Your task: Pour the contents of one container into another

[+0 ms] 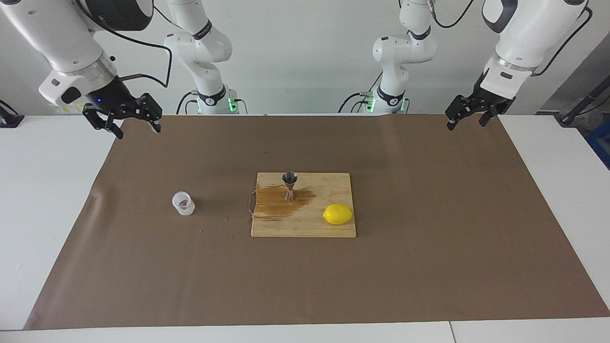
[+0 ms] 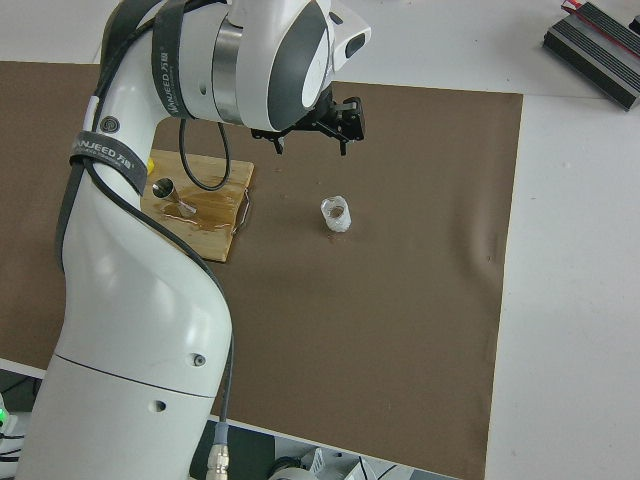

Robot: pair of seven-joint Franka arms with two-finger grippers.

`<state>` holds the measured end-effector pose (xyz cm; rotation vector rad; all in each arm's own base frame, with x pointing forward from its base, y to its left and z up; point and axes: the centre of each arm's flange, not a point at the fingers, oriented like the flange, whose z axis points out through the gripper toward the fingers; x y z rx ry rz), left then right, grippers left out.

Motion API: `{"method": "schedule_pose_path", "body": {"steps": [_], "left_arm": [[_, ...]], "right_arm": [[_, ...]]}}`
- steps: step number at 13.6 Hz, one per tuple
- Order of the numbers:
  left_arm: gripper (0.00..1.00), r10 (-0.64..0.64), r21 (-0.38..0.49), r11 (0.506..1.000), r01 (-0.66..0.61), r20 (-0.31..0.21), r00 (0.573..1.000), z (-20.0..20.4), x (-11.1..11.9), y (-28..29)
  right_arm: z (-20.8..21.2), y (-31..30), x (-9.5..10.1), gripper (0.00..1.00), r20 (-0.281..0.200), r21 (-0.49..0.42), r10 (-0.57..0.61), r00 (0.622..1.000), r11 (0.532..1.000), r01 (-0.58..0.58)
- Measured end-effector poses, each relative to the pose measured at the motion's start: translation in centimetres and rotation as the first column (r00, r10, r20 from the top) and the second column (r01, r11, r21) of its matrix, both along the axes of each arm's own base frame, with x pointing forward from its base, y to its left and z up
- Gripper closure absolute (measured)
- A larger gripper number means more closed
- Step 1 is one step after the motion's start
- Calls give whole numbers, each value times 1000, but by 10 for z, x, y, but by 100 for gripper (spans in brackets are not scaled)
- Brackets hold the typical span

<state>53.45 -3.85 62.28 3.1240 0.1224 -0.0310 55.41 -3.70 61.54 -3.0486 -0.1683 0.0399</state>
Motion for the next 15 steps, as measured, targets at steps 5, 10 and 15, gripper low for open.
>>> {"method": "schedule_pose_path", "body": {"steps": [5, 10, 15], "left_arm": [[0, 0, 0, 1000, 0, 0, 1000, 0, 0, 0], [0, 0, 0, 1000, 0, 0, 1000, 0, 0, 0], [0, 0, 0, 1000, 0, 0, 1000, 0, 0, 0]], "right_arm": [[-12, 26, -9, 0, -4, -30, -22, 1000, 999, 22], [5, 5, -14, 0, 39, -30, -75, 996, 997, 76], [6, -1, -13, 0, 50, -29, -85, 995, 996, 87]]}}
